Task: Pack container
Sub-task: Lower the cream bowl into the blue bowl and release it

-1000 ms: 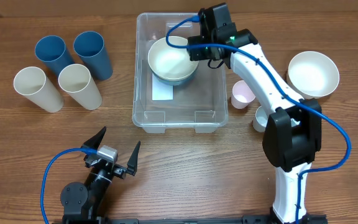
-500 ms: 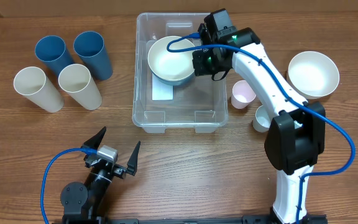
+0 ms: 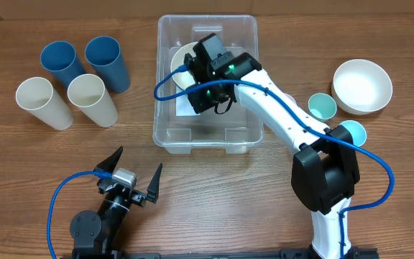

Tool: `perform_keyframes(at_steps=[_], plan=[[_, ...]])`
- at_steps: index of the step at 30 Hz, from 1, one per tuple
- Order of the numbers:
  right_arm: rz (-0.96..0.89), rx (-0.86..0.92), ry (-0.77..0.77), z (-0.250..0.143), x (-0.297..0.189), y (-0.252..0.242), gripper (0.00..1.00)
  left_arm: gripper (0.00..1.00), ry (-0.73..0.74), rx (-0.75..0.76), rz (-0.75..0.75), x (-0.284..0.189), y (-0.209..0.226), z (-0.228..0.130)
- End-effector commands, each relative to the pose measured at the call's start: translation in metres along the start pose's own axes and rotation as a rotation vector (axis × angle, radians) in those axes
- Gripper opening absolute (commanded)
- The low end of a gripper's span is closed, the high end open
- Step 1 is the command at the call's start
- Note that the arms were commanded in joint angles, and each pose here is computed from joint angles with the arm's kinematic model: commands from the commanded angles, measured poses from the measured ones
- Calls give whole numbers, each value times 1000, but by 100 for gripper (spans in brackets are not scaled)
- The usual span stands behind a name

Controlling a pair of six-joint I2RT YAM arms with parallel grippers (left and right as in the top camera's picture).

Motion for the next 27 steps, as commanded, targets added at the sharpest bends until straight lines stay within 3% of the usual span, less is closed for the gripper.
perform_keyframes(at_steps=[1,6,17,27], plan=[[-5,-9,-8,-5,1,-4,4,100,-7,-1,-6,0,-1,0],[-3,-13,-24,-9,18,-11,4,100,-7,-1,-6,0,-1,0],[-83,11,-202,34,7,-50,4,100,-7,-1,-6,0,-1,0],[-93,7,-254,49,15,-69,4,100,-6,-1,-6,0,-1,0]])
Point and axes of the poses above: each gripper's point midway between its finger pads, its own x axis out along the fingers, its own y axis along the line the jaws close on, z = x × y, the point moved 2 cm from there along -x, back along the fingers, and after that the axes turned 10 degrees about x, right-handed, at the moved point
